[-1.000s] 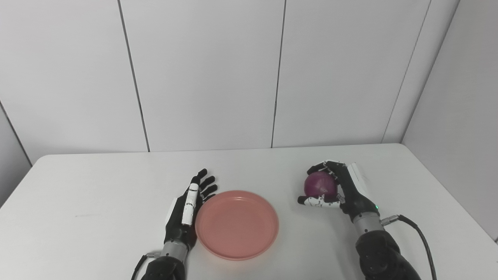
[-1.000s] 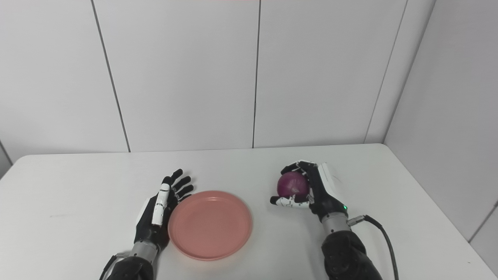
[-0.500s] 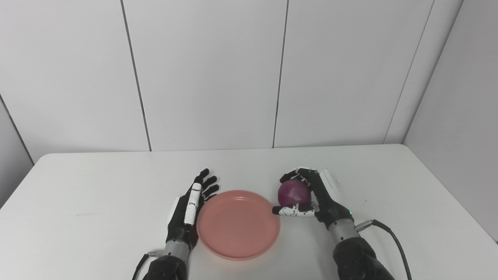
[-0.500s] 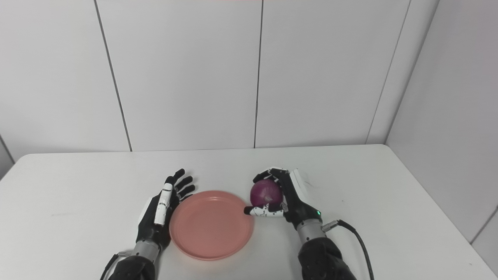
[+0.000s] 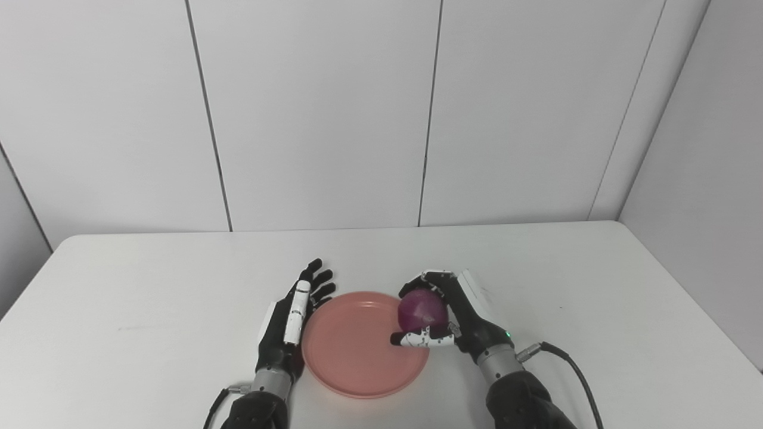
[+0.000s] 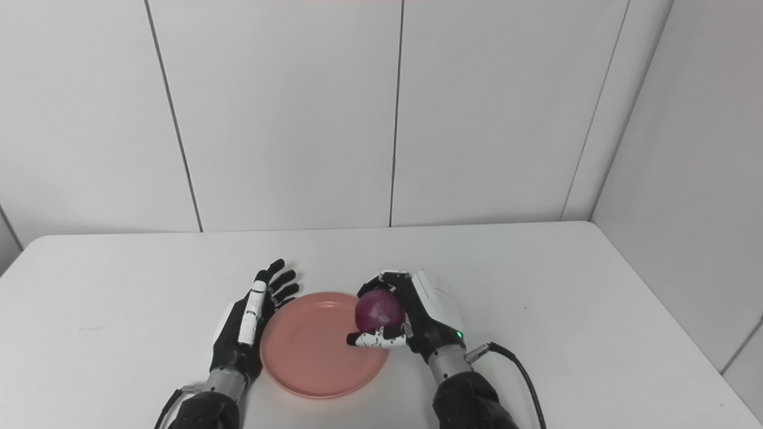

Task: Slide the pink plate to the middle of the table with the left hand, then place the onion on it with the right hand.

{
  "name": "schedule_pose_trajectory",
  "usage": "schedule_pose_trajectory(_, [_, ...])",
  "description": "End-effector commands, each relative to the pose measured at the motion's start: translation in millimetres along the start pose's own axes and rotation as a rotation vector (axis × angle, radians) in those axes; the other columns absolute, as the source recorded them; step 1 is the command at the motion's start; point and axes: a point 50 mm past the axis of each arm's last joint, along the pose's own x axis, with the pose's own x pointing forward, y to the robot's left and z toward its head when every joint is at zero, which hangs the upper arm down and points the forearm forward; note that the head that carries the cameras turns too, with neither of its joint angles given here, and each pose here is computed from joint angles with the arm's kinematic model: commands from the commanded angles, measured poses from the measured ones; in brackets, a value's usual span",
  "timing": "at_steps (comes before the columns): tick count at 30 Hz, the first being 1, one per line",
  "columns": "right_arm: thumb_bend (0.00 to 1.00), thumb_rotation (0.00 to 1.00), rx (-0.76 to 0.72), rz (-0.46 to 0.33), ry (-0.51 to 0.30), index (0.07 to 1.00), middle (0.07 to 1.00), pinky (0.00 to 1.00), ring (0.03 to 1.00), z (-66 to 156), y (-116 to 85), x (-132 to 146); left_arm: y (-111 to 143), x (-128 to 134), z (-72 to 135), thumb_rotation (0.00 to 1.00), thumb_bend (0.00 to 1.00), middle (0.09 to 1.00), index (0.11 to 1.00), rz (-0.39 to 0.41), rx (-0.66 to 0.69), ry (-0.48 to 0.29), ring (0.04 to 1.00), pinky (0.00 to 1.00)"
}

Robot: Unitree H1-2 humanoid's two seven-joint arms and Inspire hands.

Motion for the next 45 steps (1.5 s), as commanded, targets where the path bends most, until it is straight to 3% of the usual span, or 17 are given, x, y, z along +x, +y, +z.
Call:
schedule_pose_trajectory(1, [0.52, 0.00, 0.011, -0.022, -0.126, 0.519, 0.495, 0.39, 0.423, 24, -7, 16, -3, 0, -5, 1.00, 0.49, 0.875, 0.882, 0.012, 0.001, 0.050, 0.856, 0.85])
schedule_pose_trajectory(10, [0.52, 0.00, 0.000, 0.034, -0.185, 0.498, 0.498, 0.42, 0.442, 26, 10, 22, -6, 1, -6, 1.00, 0.49, 0.870, 0.878, 0.010, -0.006, 0.043, 0.850, 0.84])
schedule_pose_trajectory(13, [0.51, 0.00, -0.030, 0.021, -0.189, 0.528, 0.477, 0.31, 0.398, 29, 17, 25, -8, 0, -5, 1.00, 0.49, 0.874, 0.884, 0.002, -0.001, 0.042, 0.856, 0.84])
schedule_pose_trajectory(17, [0.52, 0.00, 0.008, 0.048, -0.181, 0.514, 0.493, 0.38, 0.423, 37, 27, 30, -9, -1, -4, 1.00, 0.48, 0.872, 0.885, 0.006, 0.005, 0.032, 0.852, 0.83])
schedule_pose_trajectory(20, [0.51, 0.00, 0.012, 0.049, -0.187, 0.532, 0.472, 0.36, 0.406, 41, 31, 34, -10, -1, -3, 1.00, 0.47, 0.862, 0.874, 0.017, -0.002, 0.026, 0.839, 0.81])
schedule_pose_trajectory(35, [0.51, 0.00, 0.023, 0.072, -0.188, 0.532, 0.482, 0.38, 0.408, 50, 43, 47, -10, 0, -2, 1.00, 0.50, 0.891, 0.891, 0.017, -0.005, 0.041, 0.889, 0.87])
schedule_pose_trajectory(45, [0.51, 0.00, -0.022, 0.087, -0.154, 0.543, 0.464, 0.36, 0.397, 40, 42, 49, -10, 0, 0, 1.00, 0.47, 0.875, 0.878, 0.016, 0.007, 0.016, 0.869, 0.83])
